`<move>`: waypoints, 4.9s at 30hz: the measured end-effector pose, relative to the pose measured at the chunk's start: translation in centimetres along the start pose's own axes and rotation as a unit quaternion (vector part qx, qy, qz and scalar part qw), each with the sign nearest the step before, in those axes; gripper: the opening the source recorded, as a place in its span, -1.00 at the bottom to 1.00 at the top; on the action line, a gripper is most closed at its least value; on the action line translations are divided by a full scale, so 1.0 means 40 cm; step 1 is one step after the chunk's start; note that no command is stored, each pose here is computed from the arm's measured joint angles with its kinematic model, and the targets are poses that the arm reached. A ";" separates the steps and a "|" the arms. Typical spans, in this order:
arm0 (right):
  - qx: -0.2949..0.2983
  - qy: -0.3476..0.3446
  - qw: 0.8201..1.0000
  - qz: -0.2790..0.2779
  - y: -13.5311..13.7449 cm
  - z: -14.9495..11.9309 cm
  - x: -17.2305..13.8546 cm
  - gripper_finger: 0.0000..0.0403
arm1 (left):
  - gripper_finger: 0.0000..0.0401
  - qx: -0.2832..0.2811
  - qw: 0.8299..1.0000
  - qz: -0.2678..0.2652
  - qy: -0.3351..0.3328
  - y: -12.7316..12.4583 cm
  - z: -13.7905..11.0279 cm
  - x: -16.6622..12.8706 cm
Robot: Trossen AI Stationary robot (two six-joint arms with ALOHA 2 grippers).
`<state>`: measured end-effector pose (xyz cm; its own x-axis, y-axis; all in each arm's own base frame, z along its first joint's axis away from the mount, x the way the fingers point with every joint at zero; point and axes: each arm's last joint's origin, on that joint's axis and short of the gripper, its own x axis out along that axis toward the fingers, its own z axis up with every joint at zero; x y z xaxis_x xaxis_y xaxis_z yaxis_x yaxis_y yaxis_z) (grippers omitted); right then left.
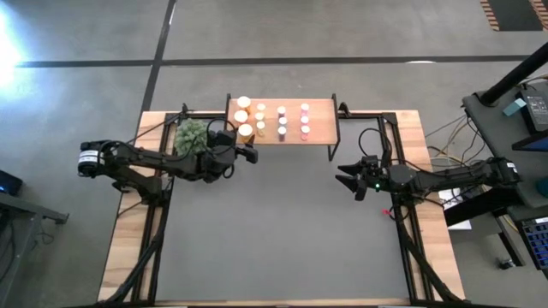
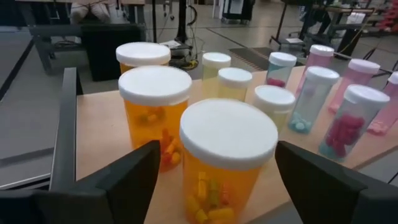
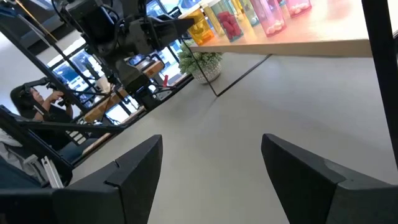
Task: Pick and place medicine bottles onto shelf by color
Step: Put the orange pill bottle on the shelf aligned with the other orange pill bottles, then return to Home Position
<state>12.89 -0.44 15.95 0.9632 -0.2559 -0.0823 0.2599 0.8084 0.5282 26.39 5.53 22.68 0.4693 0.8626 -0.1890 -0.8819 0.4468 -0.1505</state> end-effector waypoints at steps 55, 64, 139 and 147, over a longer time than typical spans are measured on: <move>0.000 0.000 1.000 0.000 0.000 0.000 0.000 0.32 | 0.51 -0.030 0.972 -0.198 -0.120 0.286 0.048 -0.254; 0.000 0.000 1.000 0.000 0.000 0.000 0.000 0.32 | 0.51 -0.056 0.962 -0.226 -0.143 0.300 -0.034 -0.242; 0.004 -0.010 1.000 0.007 0.003 0.006 -0.004 0.32 | 0.51 0.069 0.977 -0.201 -0.018 0.284 -0.187 -0.191; 0.032 -0.091 0.993 0.060 0.018 0.052 -0.045 0.32 | 0.51 0.101 0.976 -0.193 0.011 0.278 -0.209 -0.180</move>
<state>11.20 -0.49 18.25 0.9570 -0.2561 0.1362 0.1329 0.8046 0.5788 13.58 2.28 14.25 0.7673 0.6164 -0.1767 -0.6290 0.7771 -0.0204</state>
